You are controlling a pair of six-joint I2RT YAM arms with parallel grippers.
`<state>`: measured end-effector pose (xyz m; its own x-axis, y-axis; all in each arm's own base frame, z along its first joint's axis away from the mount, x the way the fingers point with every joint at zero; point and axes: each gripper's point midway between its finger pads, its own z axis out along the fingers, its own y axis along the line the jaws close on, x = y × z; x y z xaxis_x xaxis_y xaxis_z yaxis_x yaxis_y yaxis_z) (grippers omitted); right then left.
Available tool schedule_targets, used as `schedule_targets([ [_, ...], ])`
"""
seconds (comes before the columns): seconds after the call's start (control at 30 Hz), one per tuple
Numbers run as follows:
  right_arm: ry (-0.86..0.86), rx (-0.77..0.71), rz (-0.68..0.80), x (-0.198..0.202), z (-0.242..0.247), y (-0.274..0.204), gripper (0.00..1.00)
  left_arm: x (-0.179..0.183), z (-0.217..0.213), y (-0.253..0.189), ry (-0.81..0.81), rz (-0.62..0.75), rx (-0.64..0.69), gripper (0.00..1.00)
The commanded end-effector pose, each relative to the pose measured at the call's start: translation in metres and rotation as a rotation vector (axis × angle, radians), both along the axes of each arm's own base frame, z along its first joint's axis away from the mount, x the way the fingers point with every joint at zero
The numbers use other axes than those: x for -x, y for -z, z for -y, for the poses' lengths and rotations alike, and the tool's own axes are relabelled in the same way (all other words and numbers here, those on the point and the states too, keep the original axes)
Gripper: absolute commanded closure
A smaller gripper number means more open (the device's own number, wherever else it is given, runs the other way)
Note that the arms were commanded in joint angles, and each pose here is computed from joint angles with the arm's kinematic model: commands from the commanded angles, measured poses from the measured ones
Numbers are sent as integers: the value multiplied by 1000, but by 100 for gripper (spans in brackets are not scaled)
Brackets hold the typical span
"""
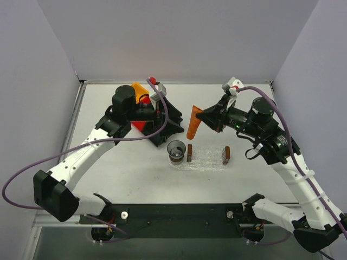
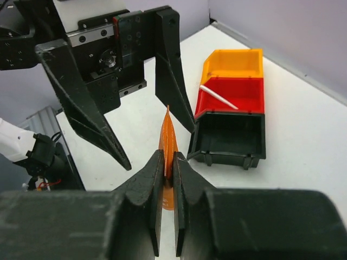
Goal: Prepare toiletry sets of a toothbrush and toothpaste on the tray
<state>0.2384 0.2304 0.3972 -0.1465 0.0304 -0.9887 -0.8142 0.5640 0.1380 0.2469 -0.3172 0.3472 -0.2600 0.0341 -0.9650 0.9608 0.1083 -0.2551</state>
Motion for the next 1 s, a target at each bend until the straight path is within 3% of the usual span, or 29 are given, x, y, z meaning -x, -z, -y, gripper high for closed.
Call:
schedule_targets([
  [0.0,-85,-46,3,7,-11,-16,100,11,18,-34,92,120,74,10],
  [0.4,-122,-70,3,8,-15,-28,100,18,37,-6,139,125,46,8],
  [0.57,-120,-82,3,8,-14,-31,100,22,38,-2,153,114,53,13],
  [0.87,-117,-101,-9,6,-14,-31,100,30,44,3,183,82,69,42],
  [0.97,-117,-102,-21,5,-14,-27,100,30,45,-1,187,78,74,64],
])
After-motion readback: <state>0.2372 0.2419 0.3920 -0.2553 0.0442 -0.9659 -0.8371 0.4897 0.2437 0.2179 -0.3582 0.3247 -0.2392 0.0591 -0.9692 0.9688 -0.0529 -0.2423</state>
